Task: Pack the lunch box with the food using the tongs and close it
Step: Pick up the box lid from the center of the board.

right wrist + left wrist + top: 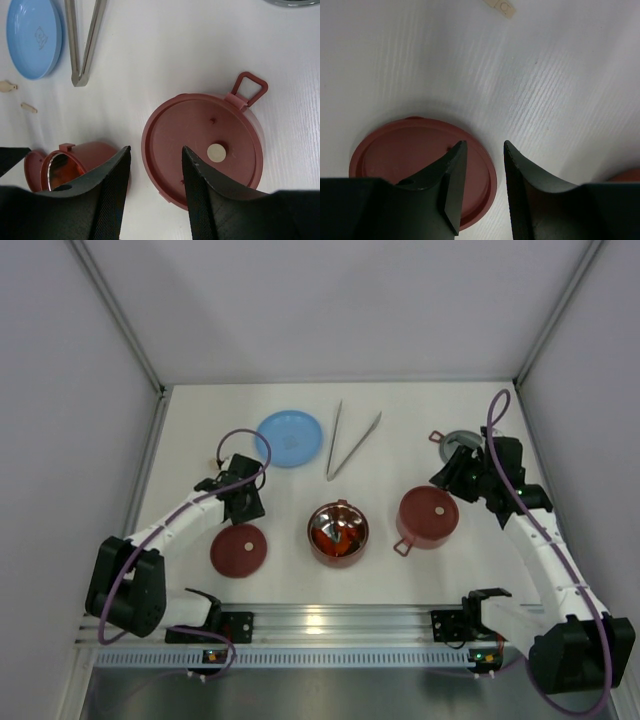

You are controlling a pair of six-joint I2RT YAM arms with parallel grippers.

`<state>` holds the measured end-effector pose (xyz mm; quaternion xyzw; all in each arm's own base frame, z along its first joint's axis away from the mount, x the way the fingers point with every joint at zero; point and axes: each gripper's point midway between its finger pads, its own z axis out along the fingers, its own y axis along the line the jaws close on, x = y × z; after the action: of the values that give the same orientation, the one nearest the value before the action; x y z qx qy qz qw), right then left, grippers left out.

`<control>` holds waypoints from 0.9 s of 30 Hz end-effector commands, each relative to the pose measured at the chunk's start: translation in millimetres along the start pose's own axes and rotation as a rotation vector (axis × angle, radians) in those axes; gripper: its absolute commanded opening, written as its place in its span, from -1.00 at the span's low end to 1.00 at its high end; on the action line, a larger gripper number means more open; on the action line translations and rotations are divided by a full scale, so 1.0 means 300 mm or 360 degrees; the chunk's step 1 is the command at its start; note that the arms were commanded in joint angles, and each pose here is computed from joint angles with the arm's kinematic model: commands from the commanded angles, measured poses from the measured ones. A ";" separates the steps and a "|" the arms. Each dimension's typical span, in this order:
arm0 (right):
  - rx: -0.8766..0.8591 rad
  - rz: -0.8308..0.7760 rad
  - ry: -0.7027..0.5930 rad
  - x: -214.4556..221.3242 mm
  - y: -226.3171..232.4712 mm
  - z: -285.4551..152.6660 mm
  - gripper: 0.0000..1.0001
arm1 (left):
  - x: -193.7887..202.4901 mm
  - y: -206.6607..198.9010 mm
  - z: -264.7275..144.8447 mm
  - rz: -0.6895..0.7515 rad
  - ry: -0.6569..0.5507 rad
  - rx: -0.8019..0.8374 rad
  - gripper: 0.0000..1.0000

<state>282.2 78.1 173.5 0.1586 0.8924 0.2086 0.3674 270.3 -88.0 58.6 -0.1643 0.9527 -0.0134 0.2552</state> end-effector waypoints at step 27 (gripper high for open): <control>-0.0057 -0.0024 0.0044 0.055 0.000 0.014 -0.13 | 0.112 -0.029 0.083 -0.0007 0.0142 0.0088 -0.38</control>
<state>270.9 80.2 150.7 0.1598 0.9023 0.2101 0.3410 250.8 -99.4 20.5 -0.1546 0.9663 -0.0332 0.2030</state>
